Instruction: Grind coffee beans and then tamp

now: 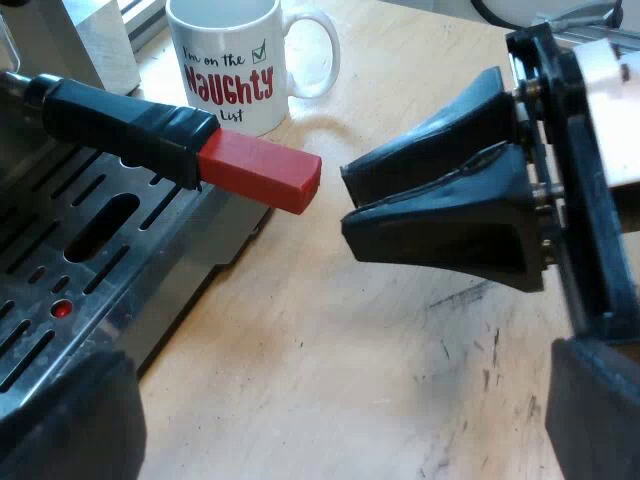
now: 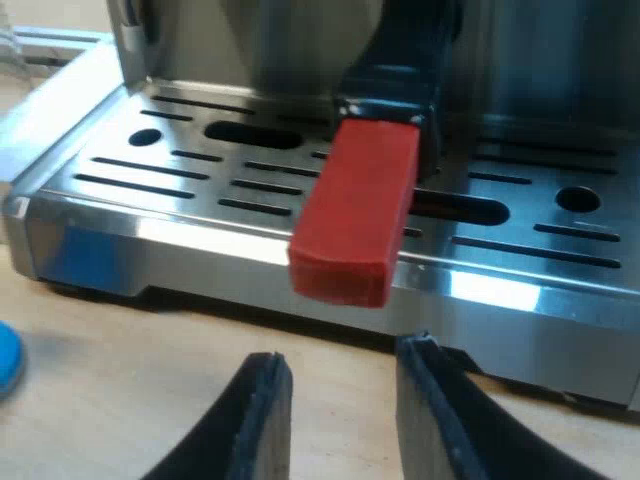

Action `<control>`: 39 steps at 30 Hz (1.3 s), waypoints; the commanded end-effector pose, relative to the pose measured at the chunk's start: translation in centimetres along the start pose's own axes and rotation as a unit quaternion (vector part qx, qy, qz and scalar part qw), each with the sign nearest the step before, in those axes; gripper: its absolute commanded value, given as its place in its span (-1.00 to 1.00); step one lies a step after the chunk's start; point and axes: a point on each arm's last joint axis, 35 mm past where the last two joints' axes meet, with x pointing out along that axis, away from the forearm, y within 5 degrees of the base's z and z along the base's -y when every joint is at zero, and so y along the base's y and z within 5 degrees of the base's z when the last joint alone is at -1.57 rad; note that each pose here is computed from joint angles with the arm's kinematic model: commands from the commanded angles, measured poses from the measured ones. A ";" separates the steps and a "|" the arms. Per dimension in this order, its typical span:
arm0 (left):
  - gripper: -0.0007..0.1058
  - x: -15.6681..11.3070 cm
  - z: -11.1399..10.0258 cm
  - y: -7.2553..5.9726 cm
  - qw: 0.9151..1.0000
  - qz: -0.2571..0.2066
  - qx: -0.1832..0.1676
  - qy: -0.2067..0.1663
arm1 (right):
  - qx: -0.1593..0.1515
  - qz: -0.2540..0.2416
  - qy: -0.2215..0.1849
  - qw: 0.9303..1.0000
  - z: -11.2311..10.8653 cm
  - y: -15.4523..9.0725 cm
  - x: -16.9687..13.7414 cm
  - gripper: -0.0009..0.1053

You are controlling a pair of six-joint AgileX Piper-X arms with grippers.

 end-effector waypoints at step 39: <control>0.56 0.0 0.2 -0.1 1.000 -0.007 0.004 -0.008 | 0.073 0.014 0.111 0.991 11.7 -5.6 -1.1 0.33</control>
